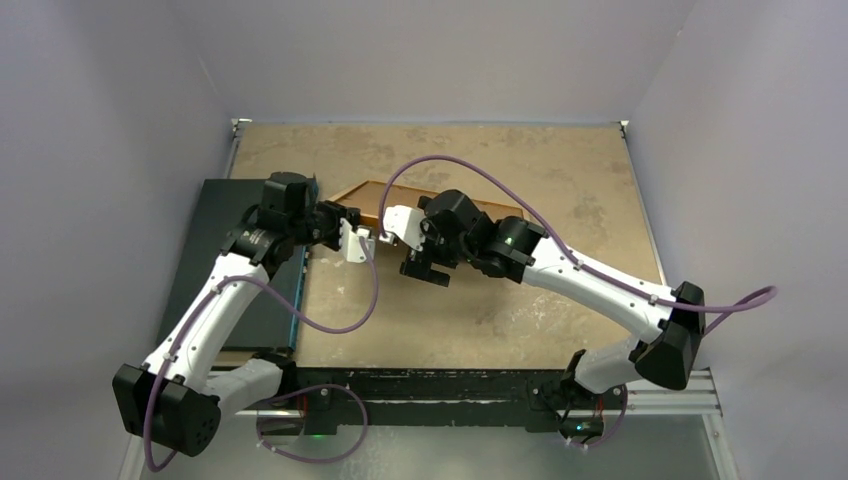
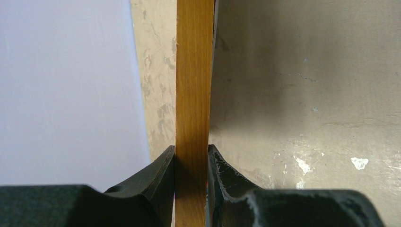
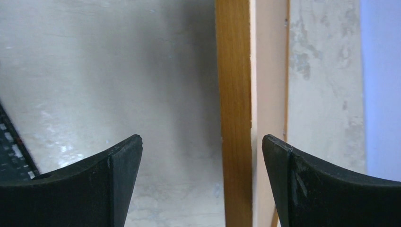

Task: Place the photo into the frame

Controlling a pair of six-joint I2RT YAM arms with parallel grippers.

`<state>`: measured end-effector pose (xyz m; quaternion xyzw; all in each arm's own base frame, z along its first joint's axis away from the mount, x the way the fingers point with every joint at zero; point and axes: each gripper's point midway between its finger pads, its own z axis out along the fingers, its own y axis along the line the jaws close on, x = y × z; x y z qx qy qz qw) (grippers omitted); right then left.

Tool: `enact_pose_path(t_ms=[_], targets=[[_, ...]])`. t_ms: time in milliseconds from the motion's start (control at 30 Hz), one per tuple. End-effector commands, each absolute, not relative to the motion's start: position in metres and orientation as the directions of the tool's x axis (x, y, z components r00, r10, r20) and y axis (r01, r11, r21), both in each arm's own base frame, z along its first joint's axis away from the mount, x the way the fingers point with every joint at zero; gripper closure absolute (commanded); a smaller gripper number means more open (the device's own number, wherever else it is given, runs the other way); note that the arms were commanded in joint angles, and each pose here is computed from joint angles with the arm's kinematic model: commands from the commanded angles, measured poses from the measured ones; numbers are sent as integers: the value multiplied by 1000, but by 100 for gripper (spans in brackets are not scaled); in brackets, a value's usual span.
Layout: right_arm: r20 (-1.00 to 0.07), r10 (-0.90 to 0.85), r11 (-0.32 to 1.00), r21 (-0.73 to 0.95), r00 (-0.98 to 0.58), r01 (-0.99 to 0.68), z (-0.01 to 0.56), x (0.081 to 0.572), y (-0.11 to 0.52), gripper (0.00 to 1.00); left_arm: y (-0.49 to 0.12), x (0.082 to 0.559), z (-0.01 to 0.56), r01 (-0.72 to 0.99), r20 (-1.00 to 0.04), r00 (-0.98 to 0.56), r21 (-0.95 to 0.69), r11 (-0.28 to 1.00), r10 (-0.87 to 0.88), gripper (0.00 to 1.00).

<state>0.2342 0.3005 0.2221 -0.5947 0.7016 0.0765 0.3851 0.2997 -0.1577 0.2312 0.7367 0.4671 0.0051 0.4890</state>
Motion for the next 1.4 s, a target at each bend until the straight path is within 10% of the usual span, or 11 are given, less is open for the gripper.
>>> enact_pose_path(t_ms=[0, 433, 733, 900, 1100, 1367], targets=[[-557, -828, 299, -525, 56, -797, 225, 267, 291, 1, -164, 296, 259, 665, -477, 587, 745, -53, 654, 100], [-562, -817, 336, -646, 128, -685, 238, 299, 304, 9, -166, 291, 269, 645, -474, 608, 763, -48, 637, 100], [-574, -804, 282, -600, 157, -749, 229, 292, 320, 76, -167, 293, 284, 634, -494, 601, 774, 2, 628, 98], [-631, -762, 318, -557, 142, -767, 242, 292, 325, 82, -167, 296, 301, 612, -513, 596, 789, 64, 618, 58], [-735, -668, 366, -463, 119, -807, 280, 295, 335, 80, -166, 293, 329, 606, -560, 576, 781, 149, 596, 33], [-813, -581, 351, -281, 27, -893, 316, 282, 358, 79, -157, 285, 382, 660, -726, 471, 667, 346, 502, 25]])
